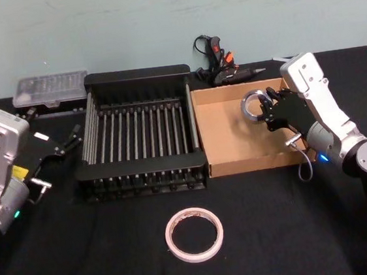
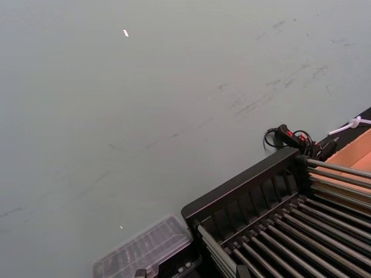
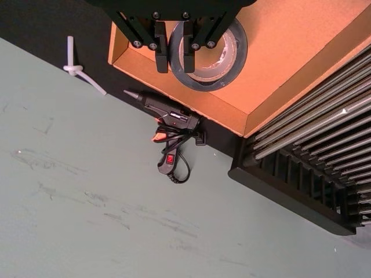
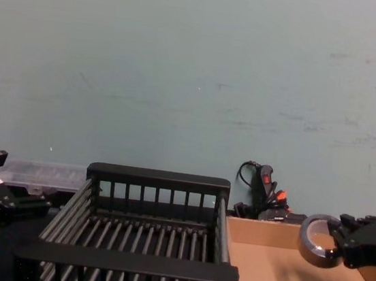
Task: Pick up the white tape and place it into the black box , Pick up the silver tape and place it into the brown box.
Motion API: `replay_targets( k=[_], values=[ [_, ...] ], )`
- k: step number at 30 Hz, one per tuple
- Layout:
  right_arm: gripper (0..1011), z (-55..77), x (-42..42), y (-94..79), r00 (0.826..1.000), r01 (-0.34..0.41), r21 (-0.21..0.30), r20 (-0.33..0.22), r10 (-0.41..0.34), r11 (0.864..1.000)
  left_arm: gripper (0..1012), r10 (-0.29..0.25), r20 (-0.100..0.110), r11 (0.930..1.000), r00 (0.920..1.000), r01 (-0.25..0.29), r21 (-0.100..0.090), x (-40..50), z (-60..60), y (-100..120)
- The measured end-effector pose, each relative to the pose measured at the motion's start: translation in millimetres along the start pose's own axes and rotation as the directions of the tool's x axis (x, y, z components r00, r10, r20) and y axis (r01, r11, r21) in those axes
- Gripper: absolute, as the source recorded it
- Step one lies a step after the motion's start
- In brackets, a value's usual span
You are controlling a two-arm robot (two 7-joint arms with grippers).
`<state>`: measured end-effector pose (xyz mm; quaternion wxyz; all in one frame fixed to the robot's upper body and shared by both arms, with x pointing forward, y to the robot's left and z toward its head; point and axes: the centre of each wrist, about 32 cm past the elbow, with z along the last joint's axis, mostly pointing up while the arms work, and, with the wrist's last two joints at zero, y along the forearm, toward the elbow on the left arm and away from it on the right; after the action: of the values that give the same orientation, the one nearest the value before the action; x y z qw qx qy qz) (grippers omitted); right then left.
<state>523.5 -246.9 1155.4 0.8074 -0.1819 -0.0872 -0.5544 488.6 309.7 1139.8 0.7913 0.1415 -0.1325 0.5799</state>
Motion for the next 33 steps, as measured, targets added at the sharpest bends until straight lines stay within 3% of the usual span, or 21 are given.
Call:
replay_targets(
  k=[9,11,19,28,33],
  values=[
    [156,0.0,0.5,-0.4,1.0,-0.001,0.0,0.001,0.001,1.0,1002,0.0,0.0,1.0,1.0,0.0,0.0,0.0,0.0,0.0],
    [194,0.1,0.6,-0.5,1.0,-0.001,0.0,0.001,0.001,1.0,1001,0.0,0.0,1.0,1.0,0.0,0.0,0.0,0.0,0.0],
    [405,0.2,0.7,-0.6,1.0,-0.003,0.0,0.0,0.003,1.0,1001,0.0,0.0,1.0,1.0,0.0,0.0,0.0,0.0,0.0],
    [733,0.4,0.8,-0.7,1.0,-0.003,0.001,-0.001,0.003,1.0,1001,0.0,0.0,1.0,1.0,0.0,0.0,0.0,0.0,0.0],
    [863,0.3,1.0,-0.7,1.0,-0.003,0.0,-0.001,0.003,1.0,1001,0.0,0.0,1.0,1.0,0.0,0.0,0.0,0.0,0.0]
  ],
)
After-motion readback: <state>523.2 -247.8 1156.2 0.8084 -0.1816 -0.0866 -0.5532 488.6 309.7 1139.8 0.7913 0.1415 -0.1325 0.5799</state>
